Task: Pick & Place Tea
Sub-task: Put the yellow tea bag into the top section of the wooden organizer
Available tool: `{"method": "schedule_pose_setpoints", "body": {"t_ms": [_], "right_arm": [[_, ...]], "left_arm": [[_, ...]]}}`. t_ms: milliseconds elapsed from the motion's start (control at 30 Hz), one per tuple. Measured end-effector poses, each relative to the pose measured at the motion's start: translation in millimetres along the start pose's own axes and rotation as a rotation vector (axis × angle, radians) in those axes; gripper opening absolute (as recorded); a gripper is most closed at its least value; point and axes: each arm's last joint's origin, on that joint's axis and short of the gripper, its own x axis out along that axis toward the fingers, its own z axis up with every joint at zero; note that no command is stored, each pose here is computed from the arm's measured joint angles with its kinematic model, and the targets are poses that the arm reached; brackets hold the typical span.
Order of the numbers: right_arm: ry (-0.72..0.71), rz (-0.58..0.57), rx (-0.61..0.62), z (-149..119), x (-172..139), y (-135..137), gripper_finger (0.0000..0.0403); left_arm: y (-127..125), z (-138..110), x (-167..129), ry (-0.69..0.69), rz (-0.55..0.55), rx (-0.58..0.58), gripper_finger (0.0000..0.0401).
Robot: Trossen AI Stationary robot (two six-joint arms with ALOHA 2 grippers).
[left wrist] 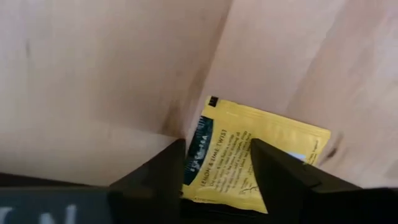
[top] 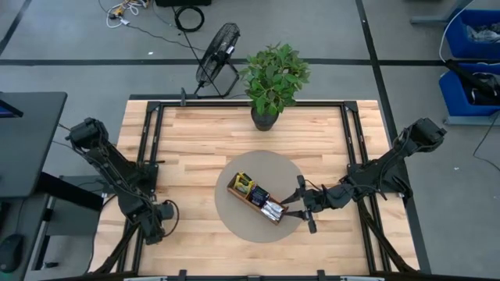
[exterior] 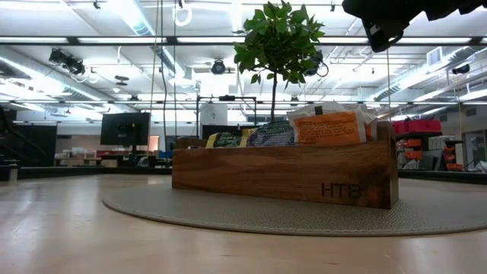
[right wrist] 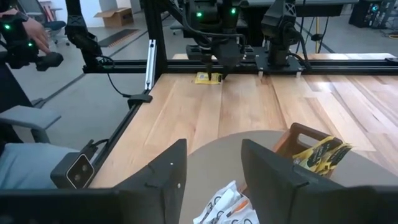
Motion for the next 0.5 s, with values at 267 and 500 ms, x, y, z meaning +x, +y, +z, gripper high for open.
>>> {"method": "schedule_pose_setpoints", "body": {"t_ms": [267, 500], "right_arm": [[0.009, -0.002, -0.006, -0.9, 0.0, -0.2, 0.0162], [0.011, -0.002, -0.007, -1.1, 0.0, -0.2, 0.0162]], "left_arm": [[4.6, 0.8, 0.4, -0.033, 0.047, -0.014, 0.0063], [2.1, 7.5, -14.1, -0.140, 0.068, 0.017, 0.0007]]}}
